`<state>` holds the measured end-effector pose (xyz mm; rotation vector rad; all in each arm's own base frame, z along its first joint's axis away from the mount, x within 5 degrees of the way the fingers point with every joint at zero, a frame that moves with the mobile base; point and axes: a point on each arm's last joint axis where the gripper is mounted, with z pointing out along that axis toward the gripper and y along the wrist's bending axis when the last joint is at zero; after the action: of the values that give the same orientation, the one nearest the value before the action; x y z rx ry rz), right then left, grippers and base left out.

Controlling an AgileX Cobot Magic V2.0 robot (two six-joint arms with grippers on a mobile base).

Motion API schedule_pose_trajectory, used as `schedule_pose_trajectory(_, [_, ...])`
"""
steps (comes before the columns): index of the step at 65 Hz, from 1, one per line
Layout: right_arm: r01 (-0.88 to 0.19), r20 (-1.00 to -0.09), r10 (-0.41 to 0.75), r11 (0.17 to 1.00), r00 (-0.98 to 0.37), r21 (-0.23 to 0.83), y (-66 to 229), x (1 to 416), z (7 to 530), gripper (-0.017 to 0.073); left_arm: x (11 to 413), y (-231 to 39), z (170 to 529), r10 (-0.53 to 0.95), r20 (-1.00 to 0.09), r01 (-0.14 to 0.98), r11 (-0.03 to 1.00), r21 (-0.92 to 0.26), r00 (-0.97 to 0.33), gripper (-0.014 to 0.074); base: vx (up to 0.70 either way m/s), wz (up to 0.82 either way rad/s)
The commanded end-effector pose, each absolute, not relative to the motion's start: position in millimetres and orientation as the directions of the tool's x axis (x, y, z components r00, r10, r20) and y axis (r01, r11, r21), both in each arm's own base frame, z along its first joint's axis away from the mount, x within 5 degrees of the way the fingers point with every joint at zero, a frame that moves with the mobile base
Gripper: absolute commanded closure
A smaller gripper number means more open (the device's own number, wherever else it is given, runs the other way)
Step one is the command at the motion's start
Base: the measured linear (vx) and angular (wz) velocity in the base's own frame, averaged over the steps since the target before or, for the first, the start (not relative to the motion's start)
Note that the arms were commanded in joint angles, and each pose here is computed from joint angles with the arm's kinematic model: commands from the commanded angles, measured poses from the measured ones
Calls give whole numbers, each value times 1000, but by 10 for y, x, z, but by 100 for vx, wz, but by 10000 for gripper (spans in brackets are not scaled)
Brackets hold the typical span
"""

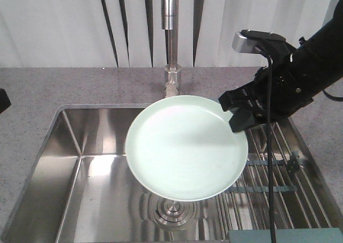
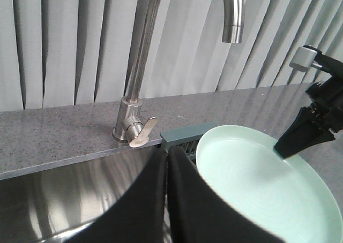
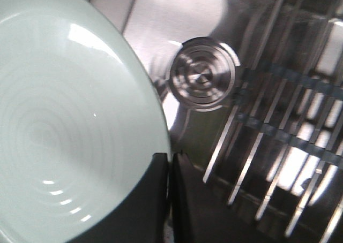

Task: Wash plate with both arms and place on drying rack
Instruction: 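Swing the pale green plate in the right gripper over the sink basin, then move the plate in the right gripper back over the dish rack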

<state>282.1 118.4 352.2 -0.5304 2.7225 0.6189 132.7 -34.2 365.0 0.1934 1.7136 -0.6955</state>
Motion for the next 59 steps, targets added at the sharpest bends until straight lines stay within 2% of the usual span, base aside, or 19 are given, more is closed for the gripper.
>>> schedule_pose_trajectory(1, [-441, -470, -215, 779, -856, 445, 1257, 2776, 3722, 563, 1317, -331, 3710, -209, -945, 473, 826, -308, -250, 600, 0, 0])
schedule_pose_trajectory(9, [-420, -562, -100, 772, -821, 477, 1299, 2899, 3762, 563, 1317, -331, 3710, -209, -945, 473, 826, -308, -250, 600, 0, 0])
schedule_pose_trajectory(17, [-398, -638, -25, 800, -769, 448, 1283, 3062, 3757, 563, 1317, -331, 3710, -209, -945, 473, 826, -308, -250, 600, 0, 0])
schedule_pose_trajectory(22, [-371, -655, -19, 837, -755, 403, 1244, 3139, 3709, 563, 1317, -331, 3710, -209, -945, 473, 826, -308, -250, 600, 0, 0])
schedule_pose_trajectory(28, [-336, -664, -58, 894, -745, 298, 1152, 3174, 3664, 563, 1315, -332, 3710, -208, -945, 475, 824, -308, -252, 601, 0, 0])
schedule_pose_trajectory(37, [-256, -645, -110, 957, -756, 137, 977, 3149, 3648, 563, 1315, -332, 3710, -208, -945, 475, 824, -308, -252, 601, 0, 0])
schedule_pose_trajectory(44, [-259, -589, -173, 964, -790, 66, 893, 3014, 3681, 563, 1314, -334, 3709, -207, -945, 477, 823, -308, -252, 601, 0, 0])
schedule_pose_trajectory(52, [-299, -476, -243, 953, -845, 45, 849, 2824, 3686, 563, 1313, -336, 3709, -207, -945, 478, 822, -308, -253, 601, 0, 0])
schedule_pose_trajectory(59, [-344, -411, -280, 935, -868, 90, 883, 2720, 3680, 563, 1313, -336, 3709, -207, -945, 478, 822, -308, -253, 601, 0, 0])
